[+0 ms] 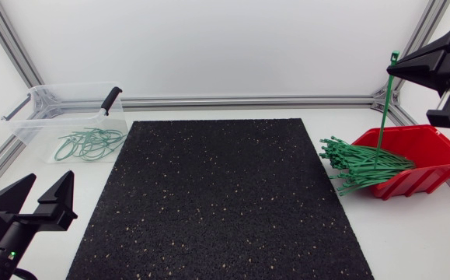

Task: Take a green cable tie from the red box, thread the tail through the head to close it, then place it in the transparent bin on the left.

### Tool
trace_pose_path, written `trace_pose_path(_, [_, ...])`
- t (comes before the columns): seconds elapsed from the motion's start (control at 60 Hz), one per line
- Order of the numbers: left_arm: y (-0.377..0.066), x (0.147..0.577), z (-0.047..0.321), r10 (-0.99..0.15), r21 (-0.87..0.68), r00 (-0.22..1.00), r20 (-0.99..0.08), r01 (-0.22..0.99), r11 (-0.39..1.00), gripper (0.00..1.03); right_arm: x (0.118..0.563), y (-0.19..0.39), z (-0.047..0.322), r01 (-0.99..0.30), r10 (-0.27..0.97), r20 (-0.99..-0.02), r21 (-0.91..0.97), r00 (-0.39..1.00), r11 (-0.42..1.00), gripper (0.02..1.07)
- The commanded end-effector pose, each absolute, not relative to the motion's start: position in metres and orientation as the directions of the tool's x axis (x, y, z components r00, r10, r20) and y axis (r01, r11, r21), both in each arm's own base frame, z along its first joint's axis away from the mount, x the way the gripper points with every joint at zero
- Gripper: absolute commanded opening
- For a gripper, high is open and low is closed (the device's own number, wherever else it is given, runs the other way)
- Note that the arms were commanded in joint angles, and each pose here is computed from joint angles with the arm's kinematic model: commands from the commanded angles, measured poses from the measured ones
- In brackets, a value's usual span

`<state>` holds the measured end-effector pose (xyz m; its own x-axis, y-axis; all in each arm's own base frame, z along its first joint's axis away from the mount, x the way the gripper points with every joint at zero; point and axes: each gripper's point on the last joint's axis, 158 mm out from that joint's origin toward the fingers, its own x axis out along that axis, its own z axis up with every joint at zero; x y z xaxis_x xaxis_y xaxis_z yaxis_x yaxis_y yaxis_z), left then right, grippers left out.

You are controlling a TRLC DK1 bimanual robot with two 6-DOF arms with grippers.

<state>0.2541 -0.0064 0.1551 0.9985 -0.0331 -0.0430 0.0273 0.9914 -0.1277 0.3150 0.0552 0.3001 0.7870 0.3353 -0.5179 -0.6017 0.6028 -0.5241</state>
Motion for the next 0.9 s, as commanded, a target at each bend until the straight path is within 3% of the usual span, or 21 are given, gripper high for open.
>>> trace_pose_path(0.0, [-0.007, 0.255, 0.132, -0.037, -0.111, 0.995, -0.097, 0.026, 0.993, 0.99, 0.305, 0.072, 0.296, -0.643, 0.382, -0.547, -0.435, 0.745, 0.630, 0.08])
trace_pose_path(0.217, [-0.008, 0.254, 0.132, -0.042, -0.111, 0.994, -0.097, 0.031, 0.993, 0.99, 0.283, 0.108, 0.264, -0.764, 0.442, -0.669, -0.306, 0.597, 0.568, 0.08])
trace_pose_path(0.45, [-0.010, 0.254, 0.132, -0.048, -0.111, 0.994, -0.097, 0.037, 0.993, 0.99, 0.269, 0.150, 0.239, -0.813, 0.510, -0.723, -0.124, 0.467, 0.569, 0.08])
trace_pose_path(0.567, [-0.012, 0.254, 0.132, -0.054, -0.110, 0.994, -0.097, 0.043, 0.993, 0.99, 0.258, 0.177, 0.222, -0.800, 0.543, -0.773, 0.077, 0.329, 0.595, 0.08])
trace_pose_path(0.683, [-0.013, 0.254, 0.132, -0.060, -0.108, 0.994, -0.097, 0.049, 0.993, 0.99, 0.248, 0.201, 0.211, -0.792, 0.620, -0.759, 0.248, 0.198, 0.557, 0.08])
trace_pose_path(0.883, [-0.016, 0.254, 0.132, -0.069, -0.098, 0.993, -0.094, 0.060, 0.993, 0.99, 0.237, 0.228, 0.206, -0.663, 0.729, -0.685, 0.540, 0.013, 0.519, 0.08])
